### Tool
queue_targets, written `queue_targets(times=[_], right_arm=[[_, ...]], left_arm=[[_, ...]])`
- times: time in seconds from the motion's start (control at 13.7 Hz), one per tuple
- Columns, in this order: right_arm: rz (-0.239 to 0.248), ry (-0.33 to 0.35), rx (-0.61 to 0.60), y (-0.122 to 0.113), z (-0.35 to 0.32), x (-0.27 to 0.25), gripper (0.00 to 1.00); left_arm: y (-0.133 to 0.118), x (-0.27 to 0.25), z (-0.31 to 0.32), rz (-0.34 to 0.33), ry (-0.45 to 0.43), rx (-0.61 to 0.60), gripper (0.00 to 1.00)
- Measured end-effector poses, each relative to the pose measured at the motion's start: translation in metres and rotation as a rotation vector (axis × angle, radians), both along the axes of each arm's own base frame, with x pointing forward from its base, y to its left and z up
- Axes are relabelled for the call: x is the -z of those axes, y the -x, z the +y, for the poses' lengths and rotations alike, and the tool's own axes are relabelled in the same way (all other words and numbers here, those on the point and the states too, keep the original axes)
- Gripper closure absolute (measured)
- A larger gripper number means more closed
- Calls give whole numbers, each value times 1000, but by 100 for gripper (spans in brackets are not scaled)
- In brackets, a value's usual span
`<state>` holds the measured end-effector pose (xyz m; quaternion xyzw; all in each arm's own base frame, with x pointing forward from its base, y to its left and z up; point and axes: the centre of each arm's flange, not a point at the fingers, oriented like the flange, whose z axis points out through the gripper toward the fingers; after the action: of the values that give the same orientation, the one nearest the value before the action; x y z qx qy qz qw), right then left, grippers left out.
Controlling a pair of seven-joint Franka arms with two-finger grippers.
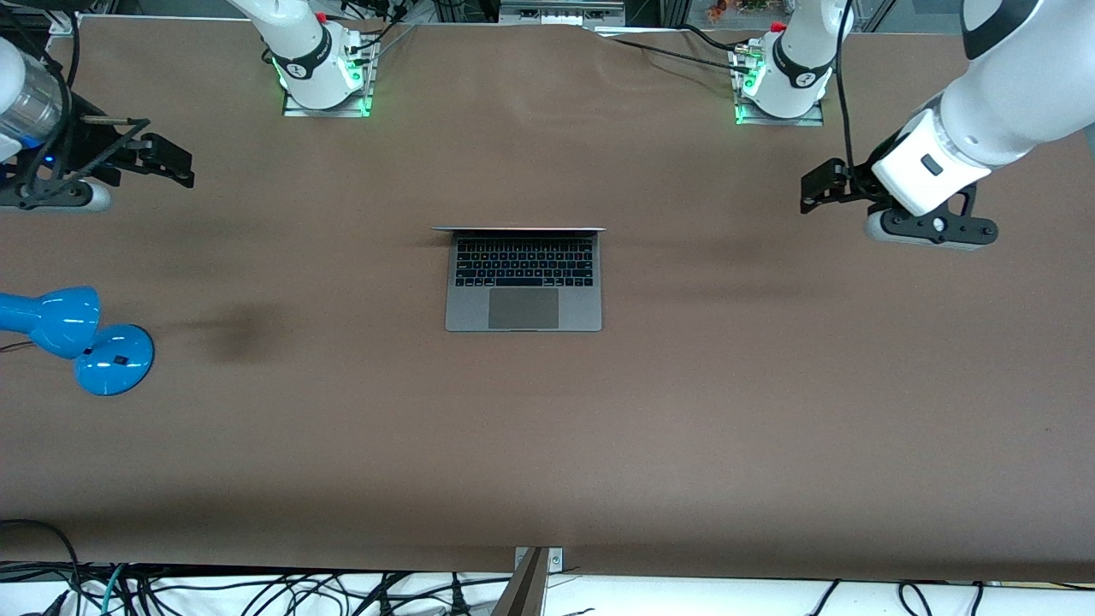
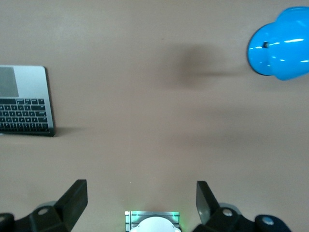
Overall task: Close laptop with both arms from behind
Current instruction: 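Move both grippers from rest toward the laptop's open screen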
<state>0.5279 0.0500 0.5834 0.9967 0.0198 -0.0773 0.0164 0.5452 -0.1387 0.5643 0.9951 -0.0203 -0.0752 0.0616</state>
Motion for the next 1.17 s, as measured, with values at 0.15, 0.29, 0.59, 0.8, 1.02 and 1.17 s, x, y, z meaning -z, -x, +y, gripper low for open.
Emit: queue_targets(times=[0.15,0.29,0.59,0.8,1.02,1.17], right_arm=[[12,-19,-62,3,37,9,0],[24,-78,-108,7,75,14,0],[69,-163,-157,13,117,27,0],[103,-167,-187,21,155,41,0],[127,-160,-123,33,203,55,0],[149,-147,-112,38,224,68,5]], left_arm=[[4,12,-25,28,-3,9,0],[9,24,-55,56,-11,7,0],[20,52,-111,109,-22,0,2],[29,79,-153,161,-33,-29,7],[42,95,-184,199,-42,-49,24],[53,101,-204,221,-49,-51,48]])
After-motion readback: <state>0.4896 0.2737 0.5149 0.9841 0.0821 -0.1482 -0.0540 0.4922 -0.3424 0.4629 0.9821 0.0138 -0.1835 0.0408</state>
